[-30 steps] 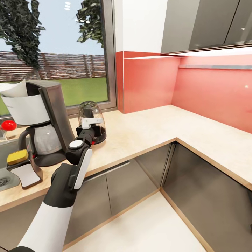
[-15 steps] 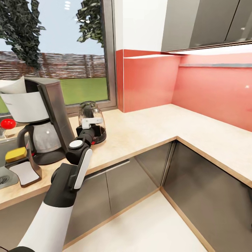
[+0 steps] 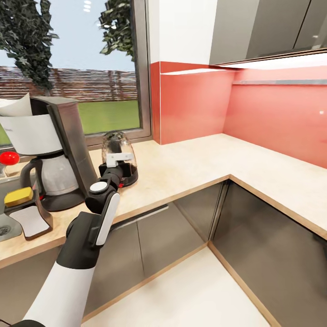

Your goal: Set up a coffee station on the kitchen countertop: keep the coffee maker on the countertop, move the bottle of coffee from the kitchen shelf to the counter next to the coffee maker, place a paper coffee filter on top of the coffee maker, put the saucer next to the coffee maker with the coffee cup on the saucer, and place the electric kettle next to the coffee maker.

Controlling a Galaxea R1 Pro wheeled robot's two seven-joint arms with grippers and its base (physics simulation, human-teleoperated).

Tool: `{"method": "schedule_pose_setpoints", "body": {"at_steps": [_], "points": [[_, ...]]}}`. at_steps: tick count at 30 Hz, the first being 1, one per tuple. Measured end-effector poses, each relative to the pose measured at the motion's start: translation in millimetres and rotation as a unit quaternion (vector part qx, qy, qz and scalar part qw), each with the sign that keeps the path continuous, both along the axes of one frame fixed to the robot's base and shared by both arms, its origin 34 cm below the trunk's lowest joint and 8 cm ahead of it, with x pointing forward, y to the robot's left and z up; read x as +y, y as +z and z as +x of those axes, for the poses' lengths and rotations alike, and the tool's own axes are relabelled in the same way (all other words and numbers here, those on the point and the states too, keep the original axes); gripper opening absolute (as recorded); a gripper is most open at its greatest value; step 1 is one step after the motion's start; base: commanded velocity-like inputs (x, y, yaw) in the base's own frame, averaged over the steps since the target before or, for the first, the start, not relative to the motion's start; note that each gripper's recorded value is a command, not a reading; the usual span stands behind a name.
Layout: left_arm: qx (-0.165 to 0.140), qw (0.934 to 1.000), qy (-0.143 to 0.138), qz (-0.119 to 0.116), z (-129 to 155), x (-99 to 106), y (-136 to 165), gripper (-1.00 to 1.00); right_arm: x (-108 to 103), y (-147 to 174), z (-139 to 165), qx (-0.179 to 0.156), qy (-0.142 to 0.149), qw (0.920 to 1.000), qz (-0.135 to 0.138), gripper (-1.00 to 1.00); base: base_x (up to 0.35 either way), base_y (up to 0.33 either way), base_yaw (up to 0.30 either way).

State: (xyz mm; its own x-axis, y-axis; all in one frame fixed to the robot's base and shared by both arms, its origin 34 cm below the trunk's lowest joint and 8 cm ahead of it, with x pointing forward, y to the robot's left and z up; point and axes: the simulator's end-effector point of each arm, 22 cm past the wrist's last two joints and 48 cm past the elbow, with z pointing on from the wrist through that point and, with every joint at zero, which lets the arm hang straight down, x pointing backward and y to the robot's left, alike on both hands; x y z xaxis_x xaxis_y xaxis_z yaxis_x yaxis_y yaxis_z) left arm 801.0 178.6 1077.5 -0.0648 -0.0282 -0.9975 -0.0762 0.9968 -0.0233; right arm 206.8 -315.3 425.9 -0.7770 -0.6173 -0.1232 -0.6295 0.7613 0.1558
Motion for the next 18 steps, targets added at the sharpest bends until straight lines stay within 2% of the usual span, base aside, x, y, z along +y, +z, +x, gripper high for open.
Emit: {"method": "schedule_pose_setpoints", "body": {"at_steps": [18], "points": [[0.000, 1.0000, 0.000, 0.000, -1, 0, -14, -1.00, 0, -14, -1, -0.001, 0.000, 1.0000, 0.000, 1.00, 0.000, 0.000, 0.000]]}}
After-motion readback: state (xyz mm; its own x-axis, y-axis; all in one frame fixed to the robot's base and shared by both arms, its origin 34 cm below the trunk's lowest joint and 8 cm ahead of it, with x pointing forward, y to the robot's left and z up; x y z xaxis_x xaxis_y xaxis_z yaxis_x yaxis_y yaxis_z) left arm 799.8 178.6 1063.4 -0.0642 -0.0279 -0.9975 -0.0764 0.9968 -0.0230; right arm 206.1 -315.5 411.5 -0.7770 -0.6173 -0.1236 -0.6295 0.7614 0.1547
